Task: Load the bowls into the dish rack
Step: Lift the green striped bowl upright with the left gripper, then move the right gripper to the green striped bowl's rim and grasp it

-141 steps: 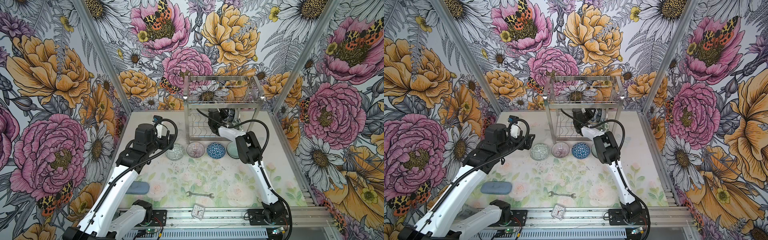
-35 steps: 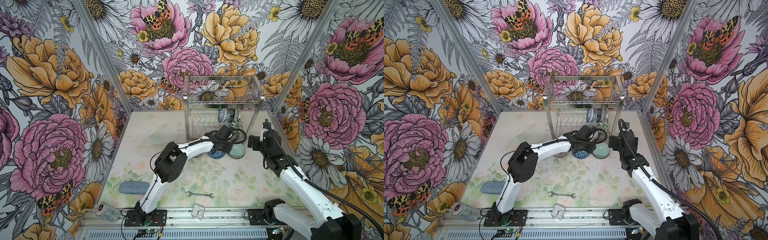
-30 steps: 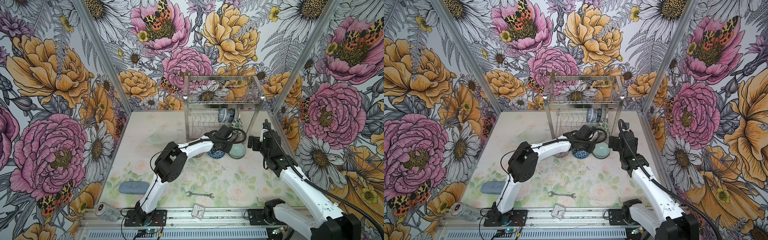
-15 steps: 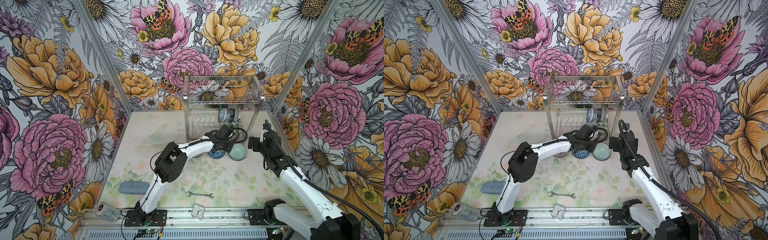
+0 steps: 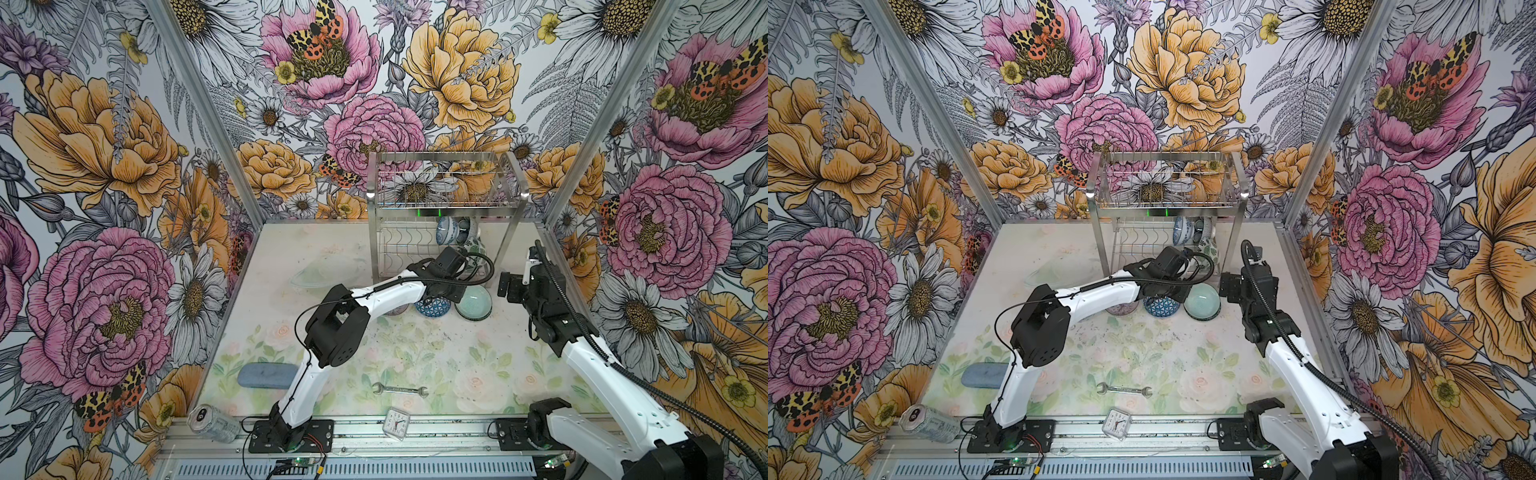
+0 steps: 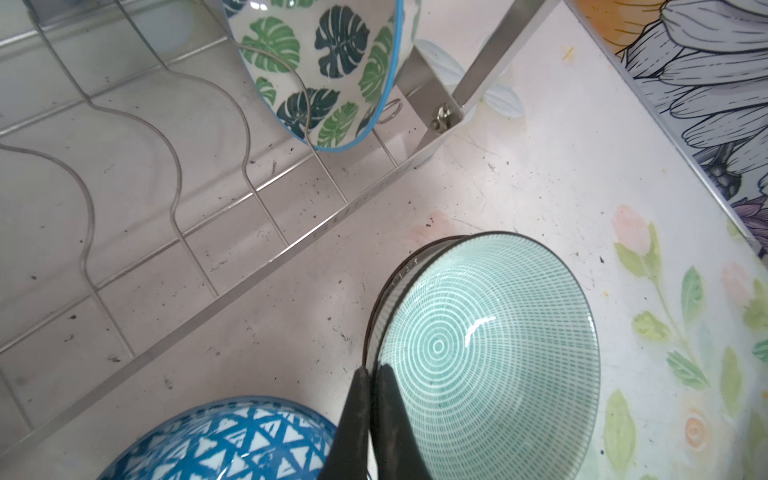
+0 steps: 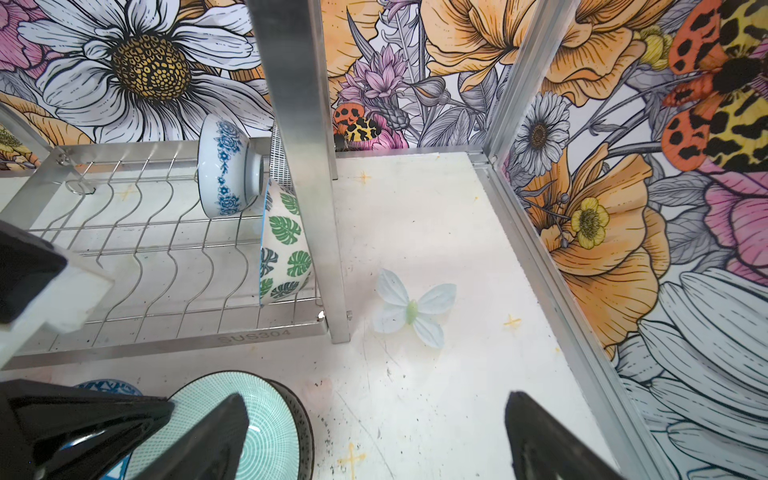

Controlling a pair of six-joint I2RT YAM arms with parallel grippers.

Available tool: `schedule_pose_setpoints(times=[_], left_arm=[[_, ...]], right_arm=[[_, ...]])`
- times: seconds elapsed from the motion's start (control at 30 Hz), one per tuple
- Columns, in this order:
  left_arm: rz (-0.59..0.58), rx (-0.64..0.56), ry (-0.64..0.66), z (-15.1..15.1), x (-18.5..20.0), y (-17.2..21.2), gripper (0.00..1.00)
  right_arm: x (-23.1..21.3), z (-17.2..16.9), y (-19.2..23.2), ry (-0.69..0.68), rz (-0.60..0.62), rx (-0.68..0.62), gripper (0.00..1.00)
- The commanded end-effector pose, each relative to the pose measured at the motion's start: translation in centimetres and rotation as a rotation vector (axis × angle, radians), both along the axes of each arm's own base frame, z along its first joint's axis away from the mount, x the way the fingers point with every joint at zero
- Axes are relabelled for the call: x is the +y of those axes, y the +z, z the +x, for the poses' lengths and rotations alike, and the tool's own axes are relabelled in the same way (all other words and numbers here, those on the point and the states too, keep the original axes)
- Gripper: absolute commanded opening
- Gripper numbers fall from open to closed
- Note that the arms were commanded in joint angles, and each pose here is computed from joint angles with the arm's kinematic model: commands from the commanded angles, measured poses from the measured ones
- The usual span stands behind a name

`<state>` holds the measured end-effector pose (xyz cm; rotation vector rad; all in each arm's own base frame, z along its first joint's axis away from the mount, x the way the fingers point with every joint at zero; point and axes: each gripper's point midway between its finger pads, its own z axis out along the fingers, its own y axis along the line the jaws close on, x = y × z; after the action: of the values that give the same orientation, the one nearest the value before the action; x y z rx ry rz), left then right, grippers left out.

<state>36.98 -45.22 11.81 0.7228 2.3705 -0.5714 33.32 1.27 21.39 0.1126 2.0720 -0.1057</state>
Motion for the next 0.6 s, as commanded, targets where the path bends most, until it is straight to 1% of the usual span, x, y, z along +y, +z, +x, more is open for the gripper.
schedule_pose_setpoints(times=[0.0, 0.1, 0.2, 0.33, 0.43, 0.57], left_arm=[[-0.109, -0.106, 0.021, 0.5, -0.1, 6.7, 0.00], [-0.140, -0.127, 0.028, 0.6, -0.1, 8.3, 0.00], [-0.160, -0.154, 0.047, 0.7, 0.4, 9.5, 0.00], [-0.208, -0.173, 0.091, 1.0, 1.7, 10.8, 0.00], [-0.237, -0.183, 0.142, 1.3, 3.3, 11.1, 0.00], [-0.280, -0.196, 0.195, 1.5, 5.1, 11.4, 0.00]], right_arm=[[0.2, 0.0, 0.9, 0.007, 0.035, -0.043, 0.98], [0.4, -0.1, 1.2, 0.020, 0.047, -0.052, 0.98], [1.1, -0.2, 2.0, 0.050, 0.084, -0.070, 0.98], [3.3, -0.4, 2.7, 0.140, 0.197, -0.080, 0.98], [5.2, -0.3, 3.2, 0.207, 0.299, -0.076, 1.00], [7.4, 0.0, 3.9, 0.274, 0.398, -0.082, 1.00]])
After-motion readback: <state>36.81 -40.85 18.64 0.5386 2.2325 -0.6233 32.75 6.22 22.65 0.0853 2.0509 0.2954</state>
